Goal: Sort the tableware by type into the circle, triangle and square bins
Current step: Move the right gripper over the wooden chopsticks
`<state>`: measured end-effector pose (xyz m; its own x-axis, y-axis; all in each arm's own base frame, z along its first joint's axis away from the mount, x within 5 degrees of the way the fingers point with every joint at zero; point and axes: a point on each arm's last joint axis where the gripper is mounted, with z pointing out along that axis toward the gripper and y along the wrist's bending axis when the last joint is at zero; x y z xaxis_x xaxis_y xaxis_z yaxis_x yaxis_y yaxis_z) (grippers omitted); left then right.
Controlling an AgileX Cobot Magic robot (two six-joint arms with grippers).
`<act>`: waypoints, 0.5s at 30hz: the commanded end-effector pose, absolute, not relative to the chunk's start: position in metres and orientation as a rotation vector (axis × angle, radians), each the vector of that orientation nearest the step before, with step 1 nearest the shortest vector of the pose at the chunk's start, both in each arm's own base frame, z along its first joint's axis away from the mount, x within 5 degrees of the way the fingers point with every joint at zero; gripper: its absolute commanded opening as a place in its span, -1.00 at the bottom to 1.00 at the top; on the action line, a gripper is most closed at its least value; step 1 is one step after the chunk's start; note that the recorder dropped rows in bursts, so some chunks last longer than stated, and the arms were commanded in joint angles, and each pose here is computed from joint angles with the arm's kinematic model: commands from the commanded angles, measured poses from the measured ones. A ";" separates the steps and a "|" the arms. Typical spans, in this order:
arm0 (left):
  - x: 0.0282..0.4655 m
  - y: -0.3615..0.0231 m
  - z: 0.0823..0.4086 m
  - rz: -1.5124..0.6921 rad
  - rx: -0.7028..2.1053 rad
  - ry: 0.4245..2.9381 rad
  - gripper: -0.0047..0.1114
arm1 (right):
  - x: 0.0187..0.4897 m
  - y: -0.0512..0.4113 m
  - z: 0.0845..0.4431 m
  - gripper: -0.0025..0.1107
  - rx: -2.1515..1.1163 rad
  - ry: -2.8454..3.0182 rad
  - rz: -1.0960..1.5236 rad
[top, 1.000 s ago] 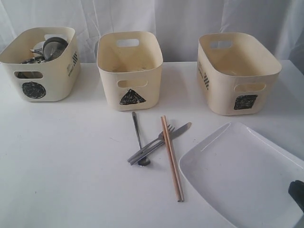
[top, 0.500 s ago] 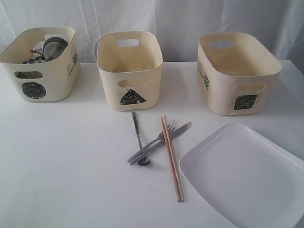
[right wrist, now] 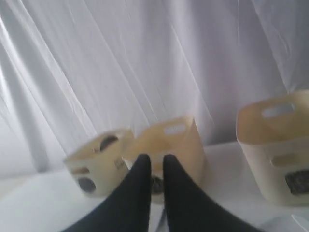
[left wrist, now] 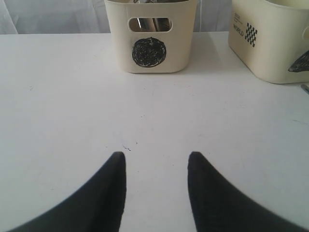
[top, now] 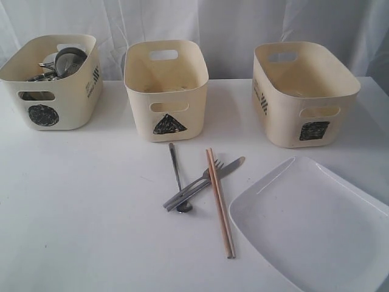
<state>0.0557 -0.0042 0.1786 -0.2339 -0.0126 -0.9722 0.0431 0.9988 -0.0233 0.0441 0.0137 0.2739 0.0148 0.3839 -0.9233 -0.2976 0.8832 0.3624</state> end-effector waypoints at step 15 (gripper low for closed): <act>0.056 -0.004 0.178 -0.063 0.009 1.801 -0.12 | 0.224 0.078 0.354 0.05 -0.394 2.350 0.275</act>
<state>0.0557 -0.0042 0.1786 -0.2339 -0.0126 -0.9722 0.0431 0.9988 -0.0233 0.1898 0.0627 0.3641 -0.5968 -0.1195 -0.7935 -0.3255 0.9399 0.1033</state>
